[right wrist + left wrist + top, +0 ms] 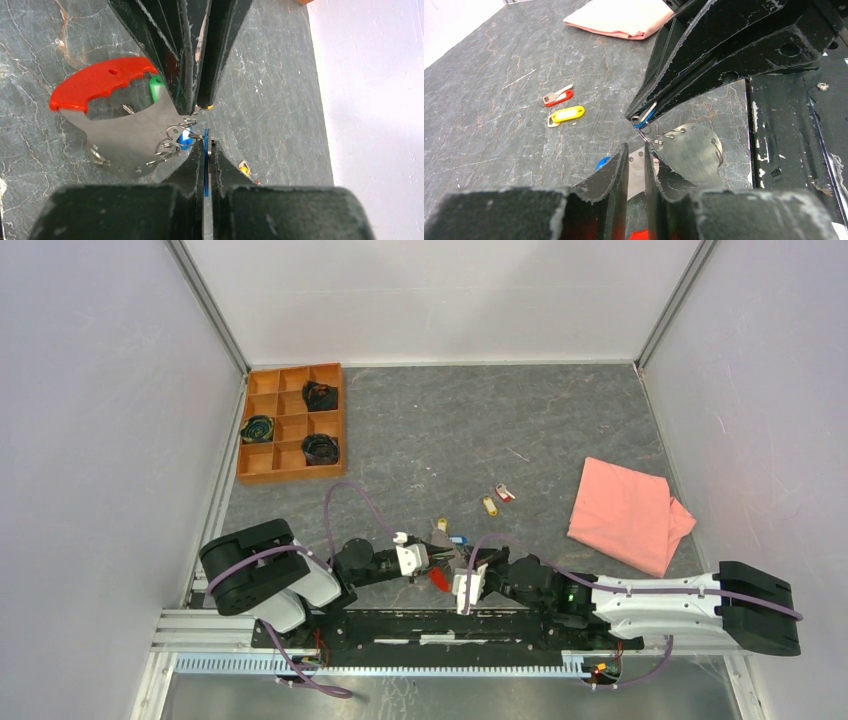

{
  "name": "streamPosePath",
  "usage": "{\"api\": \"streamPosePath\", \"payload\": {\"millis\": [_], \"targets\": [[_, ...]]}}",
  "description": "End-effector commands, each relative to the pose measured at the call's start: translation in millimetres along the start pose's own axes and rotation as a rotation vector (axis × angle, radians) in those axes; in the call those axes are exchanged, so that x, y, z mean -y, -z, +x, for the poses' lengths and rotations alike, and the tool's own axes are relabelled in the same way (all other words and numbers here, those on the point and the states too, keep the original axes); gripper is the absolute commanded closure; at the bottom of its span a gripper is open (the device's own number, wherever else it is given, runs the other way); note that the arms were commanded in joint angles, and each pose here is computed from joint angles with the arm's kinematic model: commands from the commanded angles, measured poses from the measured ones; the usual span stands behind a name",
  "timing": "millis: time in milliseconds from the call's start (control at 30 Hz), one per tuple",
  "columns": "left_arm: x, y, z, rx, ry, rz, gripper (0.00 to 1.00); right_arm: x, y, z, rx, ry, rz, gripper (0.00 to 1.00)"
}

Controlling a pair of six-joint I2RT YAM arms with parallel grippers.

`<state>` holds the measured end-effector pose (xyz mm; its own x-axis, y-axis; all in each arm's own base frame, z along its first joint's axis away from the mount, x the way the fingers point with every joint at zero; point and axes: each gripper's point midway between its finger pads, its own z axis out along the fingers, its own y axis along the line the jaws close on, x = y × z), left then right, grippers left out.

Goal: Remove the keys from the keyring
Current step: Remove the key from the keyring.

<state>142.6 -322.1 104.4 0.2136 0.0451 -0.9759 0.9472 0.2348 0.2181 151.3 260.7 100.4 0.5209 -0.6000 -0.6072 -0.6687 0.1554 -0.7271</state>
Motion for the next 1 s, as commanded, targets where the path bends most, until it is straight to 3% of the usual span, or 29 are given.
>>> {"api": "streamPosePath", "payload": {"millis": [0, 300, 967], "targets": [[-1.5, -6.8, -17.9, 0.060, -0.043, 0.016, 0.72, 30.3, -3.4, -37.2, 0.103, -0.019, 0.088, 1.00], [-0.2, -11.6, -11.7, 0.031, -0.025, 0.029, 0.65, 31.5, -4.4, -40.6, 0.103, -0.018, 0.088, 1.00], [-4.9, -14.2, 0.2, -0.002, 0.000, -0.004, 0.76, 30.7, -2.3, -43.0, 0.111, -0.017, 0.090, 1.00]]}}
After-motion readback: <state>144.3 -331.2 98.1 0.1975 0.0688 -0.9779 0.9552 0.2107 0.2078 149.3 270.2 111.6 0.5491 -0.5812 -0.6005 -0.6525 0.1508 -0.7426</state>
